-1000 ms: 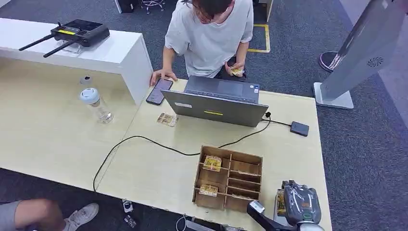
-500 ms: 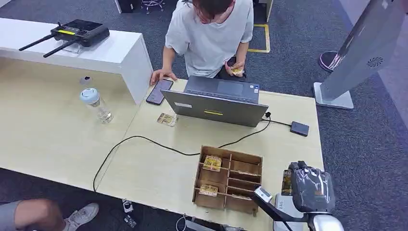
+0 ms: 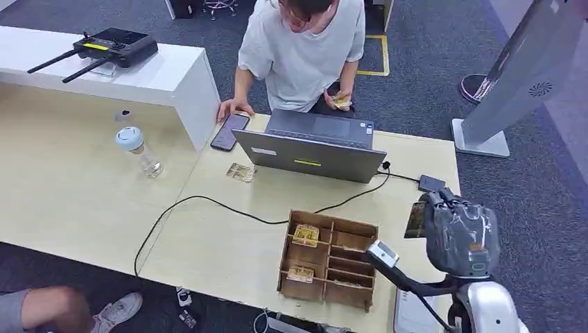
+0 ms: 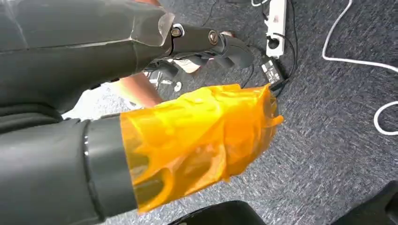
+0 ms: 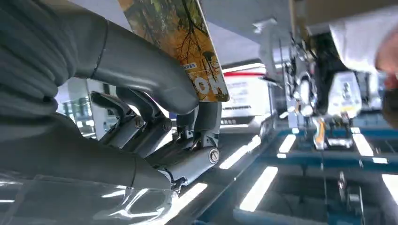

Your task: Pass the card to the sensor for recognition and then transmit it.

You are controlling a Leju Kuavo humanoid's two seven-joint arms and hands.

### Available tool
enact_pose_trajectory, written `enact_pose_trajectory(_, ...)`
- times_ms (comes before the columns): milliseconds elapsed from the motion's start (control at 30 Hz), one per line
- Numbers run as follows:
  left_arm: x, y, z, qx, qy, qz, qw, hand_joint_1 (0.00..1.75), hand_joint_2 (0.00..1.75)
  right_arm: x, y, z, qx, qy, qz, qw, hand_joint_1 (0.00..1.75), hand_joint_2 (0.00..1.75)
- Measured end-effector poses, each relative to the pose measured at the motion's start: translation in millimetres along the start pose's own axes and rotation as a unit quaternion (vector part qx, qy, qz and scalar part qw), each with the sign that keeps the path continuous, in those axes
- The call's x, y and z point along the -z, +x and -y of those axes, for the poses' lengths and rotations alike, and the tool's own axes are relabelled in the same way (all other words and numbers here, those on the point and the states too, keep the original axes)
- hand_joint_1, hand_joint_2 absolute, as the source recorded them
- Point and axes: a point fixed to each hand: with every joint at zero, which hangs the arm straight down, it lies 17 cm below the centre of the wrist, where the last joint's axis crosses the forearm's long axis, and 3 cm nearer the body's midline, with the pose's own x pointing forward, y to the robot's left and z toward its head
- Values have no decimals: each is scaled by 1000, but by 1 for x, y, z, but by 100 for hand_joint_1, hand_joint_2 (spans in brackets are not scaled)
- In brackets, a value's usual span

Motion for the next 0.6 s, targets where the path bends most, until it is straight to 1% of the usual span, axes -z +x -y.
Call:
enact_pose_trajectory(100, 0, 1, 0, 4, -1, 2, 1000, 0, 0, 18, 6, 19, 22, -30, 5, 999, 175, 175)
enact_pose_trajectory(300, 1, 4, -1, 16, -3, 11, 1000, 0, 0, 48, 13, 49, 43, -71, 11, 996, 175, 175)
enact_pose_trajectory(600, 1, 9, -3, 37, -2, 22, 999, 0, 0, 86, 20, 76, 68, -95, 18, 993, 175, 175)
